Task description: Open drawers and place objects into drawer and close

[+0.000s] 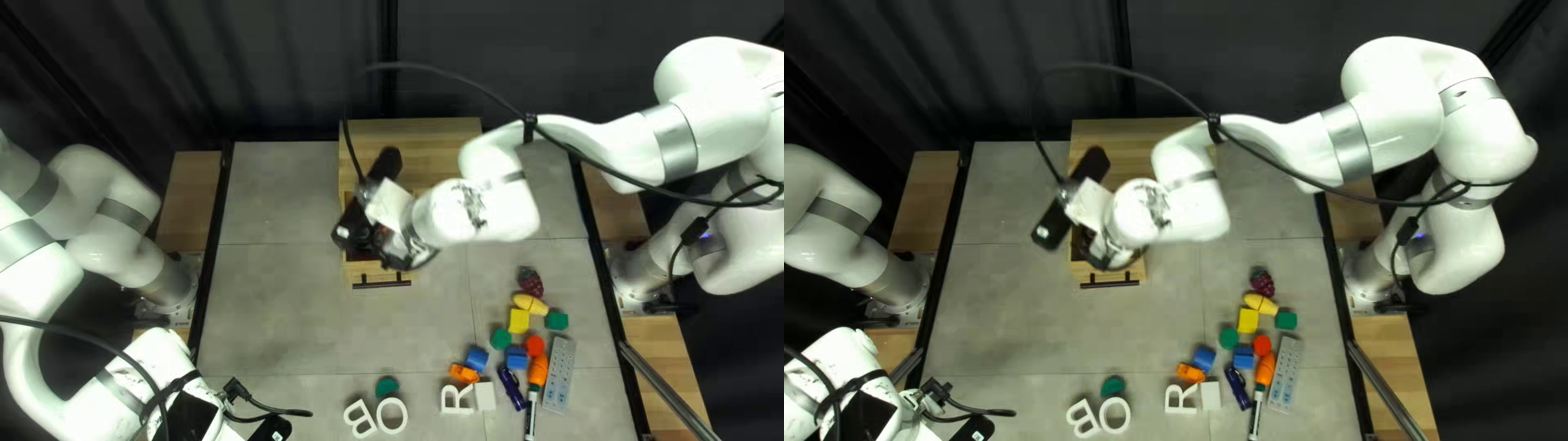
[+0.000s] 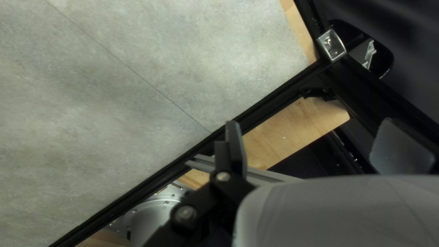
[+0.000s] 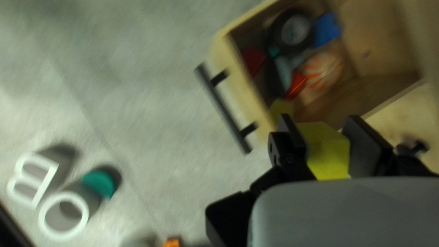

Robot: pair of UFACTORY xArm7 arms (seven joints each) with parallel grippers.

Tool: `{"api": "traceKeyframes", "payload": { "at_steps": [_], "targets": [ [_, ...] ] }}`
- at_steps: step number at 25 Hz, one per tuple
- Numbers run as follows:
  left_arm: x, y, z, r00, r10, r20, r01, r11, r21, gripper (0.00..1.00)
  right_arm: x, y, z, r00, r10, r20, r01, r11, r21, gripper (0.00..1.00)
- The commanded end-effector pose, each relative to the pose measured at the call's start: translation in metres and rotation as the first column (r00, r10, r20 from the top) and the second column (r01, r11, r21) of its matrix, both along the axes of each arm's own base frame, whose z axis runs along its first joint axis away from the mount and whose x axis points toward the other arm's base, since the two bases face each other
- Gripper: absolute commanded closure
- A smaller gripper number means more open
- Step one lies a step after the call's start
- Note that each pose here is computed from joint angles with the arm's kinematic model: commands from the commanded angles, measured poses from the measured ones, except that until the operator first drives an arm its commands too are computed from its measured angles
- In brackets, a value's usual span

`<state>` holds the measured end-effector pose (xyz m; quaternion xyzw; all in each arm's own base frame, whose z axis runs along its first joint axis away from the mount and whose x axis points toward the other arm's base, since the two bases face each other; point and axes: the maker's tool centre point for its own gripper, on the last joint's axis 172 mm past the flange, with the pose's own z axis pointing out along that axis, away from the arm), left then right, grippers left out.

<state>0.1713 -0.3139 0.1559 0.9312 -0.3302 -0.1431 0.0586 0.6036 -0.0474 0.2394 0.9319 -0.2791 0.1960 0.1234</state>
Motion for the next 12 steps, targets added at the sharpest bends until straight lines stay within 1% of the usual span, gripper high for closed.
{"api": "traceKeyframes", "payload": {
  "at_steps": [1, 2, 7, 10, 12],
  "targets": [
    [0.000, 0.000, 0.000, 1.000, 0.000, 0.000, 0.000, 1.000, 0.000, 0.00, 0.011, -0.012, -0.011, 1.000, -0.019, 0.019, 0.019, 1.000, -0.012, 0.12],
    [0.000, 0.000, 0.000, 1.000, 0.000, 0.000, 0.000, 1.000, 0.000, 0.00, 0.012, -0.013, -0.013, 1.000, -0.020, 0.021, 0.021, 1.000, -0.017, 0.00],
    [0.000, 0.000, 0.000, 1.000, 0.000, 0.000, 0.000, 1.000, 0.000, 0.00, 0.010, -0.007, -0.011, 1.000, -0.018, 0.019, 0.019, 0.999, -0.034, 0.00],
    [0.000, 0.000, 0.000, 1.000, 0.000, 0.000, 0.000, 1.000, 0.000, 0.00, -0.005, 0.019, -0.003, 1.000, 0.027, -0.002, -0.027, 0.999, -0.039, 0.00],
    [0.000, 0.000, 0.000, 1.000, 0.000, 0.000, 0.000, 1.000, 0.000, 0.00, -0.025, 0.049, 0.001, 0.996, 0.089, -0.032, -0.090, 0.996, -0.029, 0.00]
  ]
}}
